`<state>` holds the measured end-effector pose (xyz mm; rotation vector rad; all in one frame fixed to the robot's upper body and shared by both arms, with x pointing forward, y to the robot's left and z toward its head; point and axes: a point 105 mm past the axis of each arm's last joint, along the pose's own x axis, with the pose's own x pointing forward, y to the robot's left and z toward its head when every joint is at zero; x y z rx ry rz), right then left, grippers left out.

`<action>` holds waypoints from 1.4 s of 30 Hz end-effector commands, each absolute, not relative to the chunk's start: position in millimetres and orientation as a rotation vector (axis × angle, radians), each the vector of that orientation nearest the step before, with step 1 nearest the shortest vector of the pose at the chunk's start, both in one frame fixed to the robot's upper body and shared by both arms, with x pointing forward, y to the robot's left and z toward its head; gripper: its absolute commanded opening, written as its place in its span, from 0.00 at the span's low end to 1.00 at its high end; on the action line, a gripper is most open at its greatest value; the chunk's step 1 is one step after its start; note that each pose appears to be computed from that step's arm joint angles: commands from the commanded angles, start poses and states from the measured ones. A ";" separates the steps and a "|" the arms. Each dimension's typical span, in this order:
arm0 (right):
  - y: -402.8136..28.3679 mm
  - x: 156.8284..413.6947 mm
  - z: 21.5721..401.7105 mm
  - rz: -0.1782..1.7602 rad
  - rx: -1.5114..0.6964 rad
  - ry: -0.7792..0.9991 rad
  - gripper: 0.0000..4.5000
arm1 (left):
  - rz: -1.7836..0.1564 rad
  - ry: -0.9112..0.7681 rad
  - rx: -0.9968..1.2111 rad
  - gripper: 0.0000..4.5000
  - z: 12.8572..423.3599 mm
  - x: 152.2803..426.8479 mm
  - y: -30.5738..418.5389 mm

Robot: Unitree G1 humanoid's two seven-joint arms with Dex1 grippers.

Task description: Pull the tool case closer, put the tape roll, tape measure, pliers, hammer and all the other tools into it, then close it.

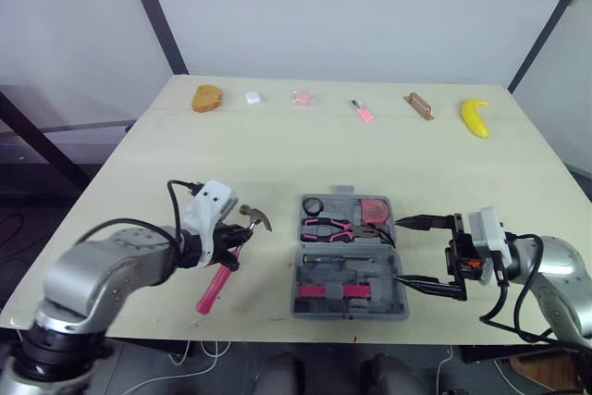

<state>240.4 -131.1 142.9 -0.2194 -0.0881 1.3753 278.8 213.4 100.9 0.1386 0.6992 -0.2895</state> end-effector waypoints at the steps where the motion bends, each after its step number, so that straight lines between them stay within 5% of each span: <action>1: -134.1 243.4 154.4 1.354 -0.215 -0.139 1.00 | -0.125 0.671 0.129 0.00 106.8 284.6 234.4; 12: -136.7 250.1 158.9 1.314 -0.237 -0.135 1.00 | -0.069 0.735 0.004 0.00 77.0 301.6 222.0; 13: -136.9 250.3 159.0 1.311 -0.238 -0.136 1.00 | -0.054 0.725 0.019 0.21 78.1 304.0 225.0; 15: -137.3 250.5 158.8 1.308 -0.241 -0.136 1.00 | -0.042 0.707 0.028 0.35 79.8 307.6 227.1; 21: -137.6 246.9 156.5 1.312 -0.249 -0.126 1.00 | -0.084 0.629 0.046 0.99 75.4 305.0 211.8; 37: -139.9 247.4 161.5 1.304 -0.265 -0.130 1.00 | -0.059 0.412 0.051 0.99 39.8 294.3 202.8; 42: -140.1 248.7 161.9 1.298 -0.269 -0.133 1.00 | -0.050 0.400 0.060 0.50 38.6 295.8 205.3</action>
